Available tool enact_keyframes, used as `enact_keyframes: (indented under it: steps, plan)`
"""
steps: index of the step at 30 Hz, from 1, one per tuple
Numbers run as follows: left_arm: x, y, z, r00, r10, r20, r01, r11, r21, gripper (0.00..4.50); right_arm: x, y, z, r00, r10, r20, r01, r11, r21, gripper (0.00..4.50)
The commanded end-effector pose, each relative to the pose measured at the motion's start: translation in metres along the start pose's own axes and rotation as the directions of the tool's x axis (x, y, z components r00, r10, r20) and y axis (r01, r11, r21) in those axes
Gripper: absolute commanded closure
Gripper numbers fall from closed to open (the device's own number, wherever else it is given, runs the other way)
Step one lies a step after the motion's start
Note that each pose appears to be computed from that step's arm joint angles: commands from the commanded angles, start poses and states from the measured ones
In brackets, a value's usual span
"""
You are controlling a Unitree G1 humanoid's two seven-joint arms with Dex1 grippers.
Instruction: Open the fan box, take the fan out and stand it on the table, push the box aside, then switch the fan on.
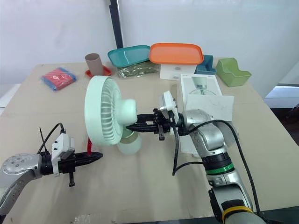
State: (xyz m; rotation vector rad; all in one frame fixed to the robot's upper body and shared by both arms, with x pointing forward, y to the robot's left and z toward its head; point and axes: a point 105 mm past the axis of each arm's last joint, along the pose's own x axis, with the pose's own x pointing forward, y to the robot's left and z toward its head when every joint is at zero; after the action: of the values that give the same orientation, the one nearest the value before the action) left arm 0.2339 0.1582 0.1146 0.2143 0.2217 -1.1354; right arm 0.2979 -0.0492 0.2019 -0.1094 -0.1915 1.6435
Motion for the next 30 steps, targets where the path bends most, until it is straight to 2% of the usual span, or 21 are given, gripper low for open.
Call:
enact_keyframes:
  steps: [1,10,13,16,22,30]
  plan:
    - [0.001,0.0,0.014,0.998,-0.002,0.06,0.0,0.999,0.037,4.42,-0.001,-0.01,0.013,0.999,0.024,0.025,-0.023,0.998,-0.061,4.17]
    - [-0.007,0.009,0.038,0.978,0.08,0.192,-0.098,0.991,0.087,4.42,0.0,-0.036,0.01,0.998,0.054,0.017,-0.054,0.998,-0.015,4.17]
    - [-0.011,0.011,0.042,0.972,0.11,0.206,-0.148,0.973,0.176,4.42,-0.001,-0.04,0.009,0.998,0.056,0.018,-0.056,0.998,0.011,4.17]
    - [-0.013,0.011,0.048,0.965,0.122,0.232,-0.169,0.967,0.193,4.42,-0.002,-0.042,0.006,0.998,0.061,0.01,-0.062,0.998,0.015,4.17]
    - [-0.014,0.006,0.062,0.954,0.117,0.276,-0.161,0.977,0.142,4.42,-0.004,-0.045,-0.003,0.998,0.059,-0.005,-0.059,0.998,0.012,4.17]
    - [-0.011,-0.005,0.061,0.967,0.049,0.251,-0.052,0.999,0.007,4.42,-0.005,-0.041,-0.011,0.997,0.074,-0.025,-0.074,0.997,-0.013,4.17]
